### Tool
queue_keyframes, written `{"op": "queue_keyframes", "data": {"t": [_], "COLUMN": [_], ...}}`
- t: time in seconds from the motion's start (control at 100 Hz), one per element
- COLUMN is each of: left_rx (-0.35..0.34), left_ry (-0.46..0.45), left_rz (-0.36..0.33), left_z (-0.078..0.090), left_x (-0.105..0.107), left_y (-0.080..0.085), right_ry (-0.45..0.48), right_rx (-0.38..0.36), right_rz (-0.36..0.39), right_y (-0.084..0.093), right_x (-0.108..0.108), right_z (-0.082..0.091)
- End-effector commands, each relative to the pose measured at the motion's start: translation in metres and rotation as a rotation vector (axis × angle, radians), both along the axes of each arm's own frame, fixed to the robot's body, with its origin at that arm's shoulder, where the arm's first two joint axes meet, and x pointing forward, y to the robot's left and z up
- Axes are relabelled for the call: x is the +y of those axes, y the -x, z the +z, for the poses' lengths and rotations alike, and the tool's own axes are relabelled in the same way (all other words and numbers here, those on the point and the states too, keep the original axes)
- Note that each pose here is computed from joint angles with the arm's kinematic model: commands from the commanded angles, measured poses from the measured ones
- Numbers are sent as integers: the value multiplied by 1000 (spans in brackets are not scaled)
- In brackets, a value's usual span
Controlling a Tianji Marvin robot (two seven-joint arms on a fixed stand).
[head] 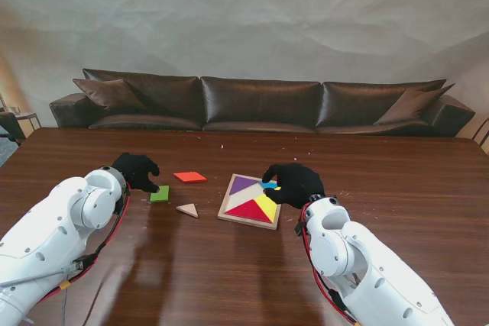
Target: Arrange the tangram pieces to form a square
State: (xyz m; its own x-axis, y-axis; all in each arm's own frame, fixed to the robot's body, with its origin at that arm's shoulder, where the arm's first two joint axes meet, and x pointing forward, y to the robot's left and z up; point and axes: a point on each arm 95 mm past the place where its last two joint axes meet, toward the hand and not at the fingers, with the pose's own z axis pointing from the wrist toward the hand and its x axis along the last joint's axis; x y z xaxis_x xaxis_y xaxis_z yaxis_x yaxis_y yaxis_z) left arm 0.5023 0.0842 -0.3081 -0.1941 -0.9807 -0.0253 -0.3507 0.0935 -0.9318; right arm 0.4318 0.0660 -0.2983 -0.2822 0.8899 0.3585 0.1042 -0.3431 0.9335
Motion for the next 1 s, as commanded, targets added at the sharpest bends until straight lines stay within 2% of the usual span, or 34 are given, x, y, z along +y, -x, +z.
{"op": "queue_keyframes", "data": {"t": [0.0, 0.11, 0.3, 0.99], "left_rx": [25, 41, 50, 62], "left_ry": [-31, -73, -90, -71], "left_rz": [3, 6, 21, 46], "left_z": [-5, -13, -23, -56], "left_x": [2, 2, 1, 2], "left_y": [-1, -4, -7, -12], "right_ry": [-1, -3, -6, -12], "right_rx": [19, 22, 26, 48], "right_rz": [4, 1, -4, -15], "right_y": [1, 0, -1, -1], "right_x": [1, 1, 0, -2], "right_z": [-3, -4, -4, -6]}}
